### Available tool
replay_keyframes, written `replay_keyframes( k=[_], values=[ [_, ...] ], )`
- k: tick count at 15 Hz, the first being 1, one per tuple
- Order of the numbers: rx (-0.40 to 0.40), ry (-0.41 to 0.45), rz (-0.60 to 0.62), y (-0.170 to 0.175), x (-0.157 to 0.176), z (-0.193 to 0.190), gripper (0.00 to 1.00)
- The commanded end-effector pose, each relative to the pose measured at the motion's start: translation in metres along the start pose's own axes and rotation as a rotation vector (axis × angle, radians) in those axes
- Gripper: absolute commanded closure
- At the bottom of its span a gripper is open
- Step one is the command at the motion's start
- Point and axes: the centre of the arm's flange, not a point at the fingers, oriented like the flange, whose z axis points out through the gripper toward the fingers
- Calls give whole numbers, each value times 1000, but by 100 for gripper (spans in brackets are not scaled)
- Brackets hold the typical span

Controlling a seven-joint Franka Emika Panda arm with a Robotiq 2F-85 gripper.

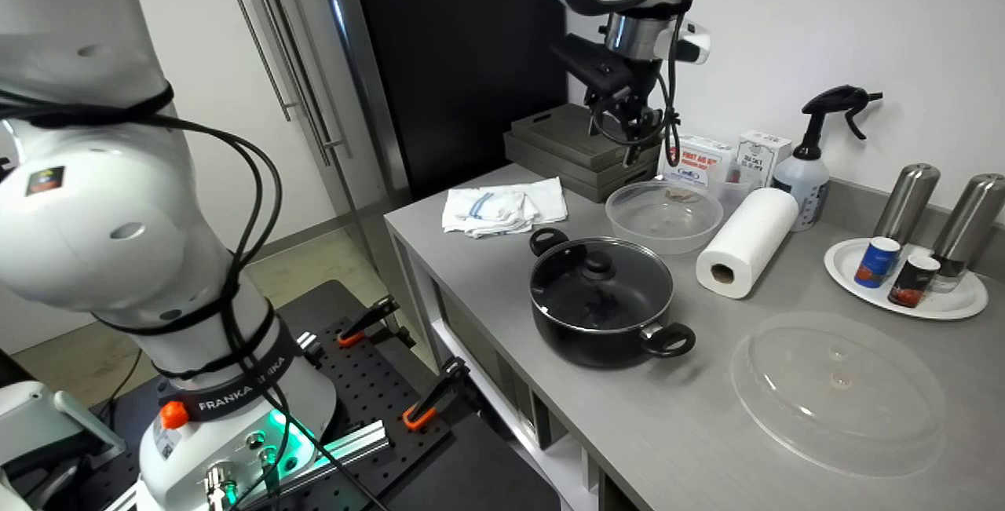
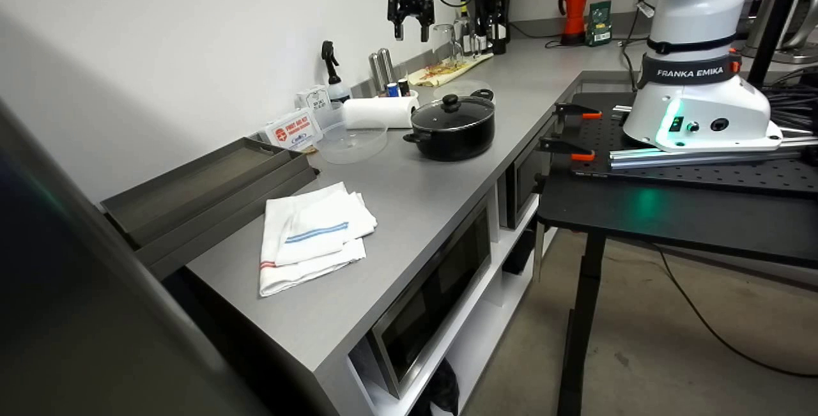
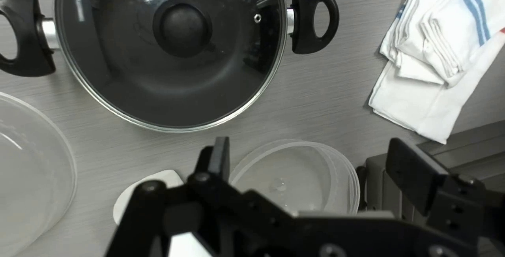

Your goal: Pick up the lid from the pot and put it on the counter

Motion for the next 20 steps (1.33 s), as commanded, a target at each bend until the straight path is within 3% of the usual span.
replay_keyframes(
  k=[1, 14, 20],
  values=[
    [53, -19, 38, 15, 14, 0, 0],
    [36, -60, 169, 75, 10, 17, 0],
    [28, -52, 167, 80, 4, 22, 0]
  ],
)
